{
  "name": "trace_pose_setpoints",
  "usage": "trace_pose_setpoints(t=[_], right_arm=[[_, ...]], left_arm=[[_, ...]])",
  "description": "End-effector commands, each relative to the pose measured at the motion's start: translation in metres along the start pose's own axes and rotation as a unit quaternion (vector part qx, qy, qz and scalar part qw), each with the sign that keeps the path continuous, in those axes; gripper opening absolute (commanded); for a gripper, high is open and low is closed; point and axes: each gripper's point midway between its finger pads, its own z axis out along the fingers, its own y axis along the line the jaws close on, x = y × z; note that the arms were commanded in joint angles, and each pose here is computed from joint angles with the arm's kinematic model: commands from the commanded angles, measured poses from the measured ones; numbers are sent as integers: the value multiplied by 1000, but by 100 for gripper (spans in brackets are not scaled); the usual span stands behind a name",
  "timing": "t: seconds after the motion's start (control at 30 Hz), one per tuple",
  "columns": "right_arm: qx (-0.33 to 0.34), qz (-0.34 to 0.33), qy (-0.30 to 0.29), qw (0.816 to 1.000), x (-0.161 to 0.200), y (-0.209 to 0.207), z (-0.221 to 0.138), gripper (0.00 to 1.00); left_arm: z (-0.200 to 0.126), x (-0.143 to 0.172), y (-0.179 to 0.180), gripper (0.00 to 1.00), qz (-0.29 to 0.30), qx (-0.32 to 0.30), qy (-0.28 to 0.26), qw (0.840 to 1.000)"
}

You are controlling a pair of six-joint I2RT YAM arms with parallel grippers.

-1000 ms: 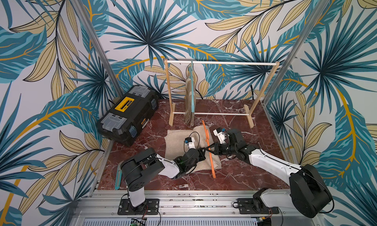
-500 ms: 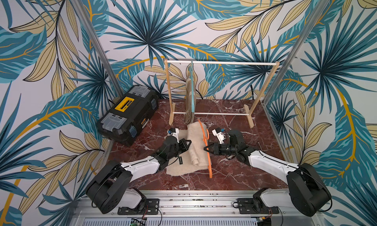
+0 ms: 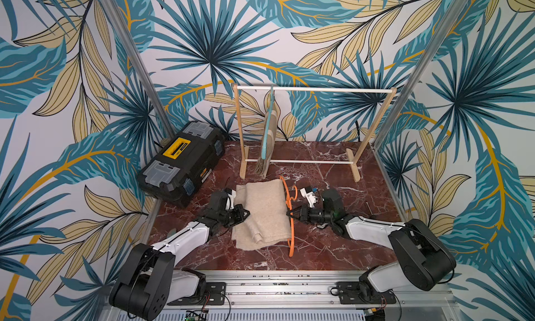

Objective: Hang the scarf on the hanger

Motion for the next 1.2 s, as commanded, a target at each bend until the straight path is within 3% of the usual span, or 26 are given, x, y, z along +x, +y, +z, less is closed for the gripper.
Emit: trace_pose_setpoints(t=[0.0, 0.3, 0.67, 0.7, 0.77, 0.97, 1.17], right_arm=[[15, 24, -11, 1000, 1, -13, 1, 0], [30, 0, 18, 999, 3, -8, 3, 0], [30, -16, 36, 999, 9, -8, 3, 0], [27, -20, 34, 999, 6, -5, 3, 0], [24, -27, 28, 999, -1, 2, 4, 0], [13, -56, 13, 998, -23, 33, -1, 0], [16, -65, 21, 998, -29, 63, -14, 0]], left_arm=[[-14, 1, 1, 0, 14, -1, -1, 1000], [-64, -25, 14, 0, 14, -23, -34, 999], [-32, -34, 35, 0, -5, -25, -22, 999], [-28, -30, 35, 7, -1, -28, -20, 999], [-21, -23, 34, 42, 5, -31, -17, 999], [-22, -10, 29, 87, 0, -45, -38, 998], [-59, -27, -5, 86, 21, -27, -104, 994]])
